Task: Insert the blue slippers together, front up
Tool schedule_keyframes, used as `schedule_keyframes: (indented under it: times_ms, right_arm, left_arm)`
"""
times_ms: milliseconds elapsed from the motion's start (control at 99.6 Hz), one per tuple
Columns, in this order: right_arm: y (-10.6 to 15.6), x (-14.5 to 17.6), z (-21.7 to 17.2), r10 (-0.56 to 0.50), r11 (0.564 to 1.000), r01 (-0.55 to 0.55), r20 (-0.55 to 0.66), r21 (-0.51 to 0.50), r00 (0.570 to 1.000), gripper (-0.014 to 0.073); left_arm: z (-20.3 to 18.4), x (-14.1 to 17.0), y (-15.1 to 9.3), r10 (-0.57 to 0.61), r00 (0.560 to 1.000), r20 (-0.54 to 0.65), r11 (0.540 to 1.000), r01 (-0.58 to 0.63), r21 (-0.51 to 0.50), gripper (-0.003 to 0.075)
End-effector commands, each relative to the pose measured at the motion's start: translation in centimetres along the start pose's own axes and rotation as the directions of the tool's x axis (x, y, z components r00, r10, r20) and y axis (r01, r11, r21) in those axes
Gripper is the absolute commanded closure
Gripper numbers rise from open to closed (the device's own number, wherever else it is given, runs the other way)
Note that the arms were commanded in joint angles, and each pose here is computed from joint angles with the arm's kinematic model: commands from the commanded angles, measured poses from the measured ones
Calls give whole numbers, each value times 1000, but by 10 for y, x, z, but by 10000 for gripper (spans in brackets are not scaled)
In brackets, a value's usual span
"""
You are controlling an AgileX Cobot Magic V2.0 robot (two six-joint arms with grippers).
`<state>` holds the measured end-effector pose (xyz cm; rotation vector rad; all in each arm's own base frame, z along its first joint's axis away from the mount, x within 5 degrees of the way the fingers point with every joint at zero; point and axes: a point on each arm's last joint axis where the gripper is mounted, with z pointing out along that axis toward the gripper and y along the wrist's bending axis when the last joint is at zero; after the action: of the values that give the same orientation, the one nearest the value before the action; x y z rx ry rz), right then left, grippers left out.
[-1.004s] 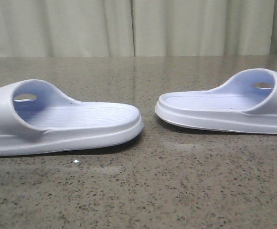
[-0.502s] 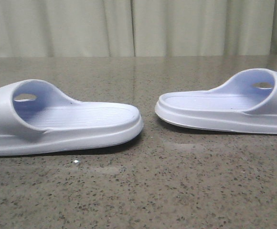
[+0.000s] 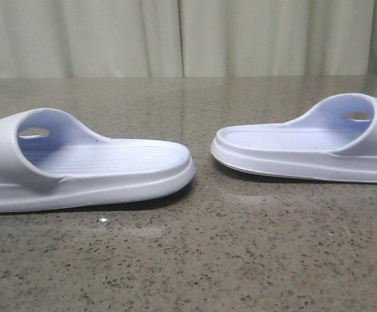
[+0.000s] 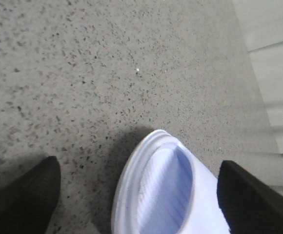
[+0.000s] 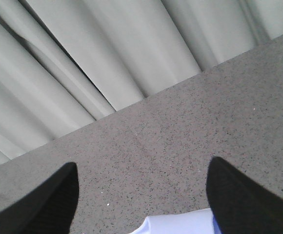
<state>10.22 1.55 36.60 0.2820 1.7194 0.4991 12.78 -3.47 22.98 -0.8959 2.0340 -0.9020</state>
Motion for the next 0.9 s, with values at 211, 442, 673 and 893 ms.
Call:
schedule_keyframes:
  times_ms: [211,442,673,893]
  right_arm:
    - [6,-16,-2,3,1000,-1,90,-19,996,118]
    - [6,-16,-2,3,1000,-1,90,-19,996,118]
    - [6,-16,-2,3,1000,-1,90,-19,996,118]
    - [6,-17,-2,3,1000,-1,105,-19,994,118]
  left_arm:
    - [16,-8,-16,19,998,-55,999,-21,-34,150]
    - [29,-6,-15,8,994,-106,999,-13,-42,150]
    - [37,-1,-15,10,984,-177,999,-15,-30,150]
    - [39,7,-13,8,964,-264,999,-20,-41,160]
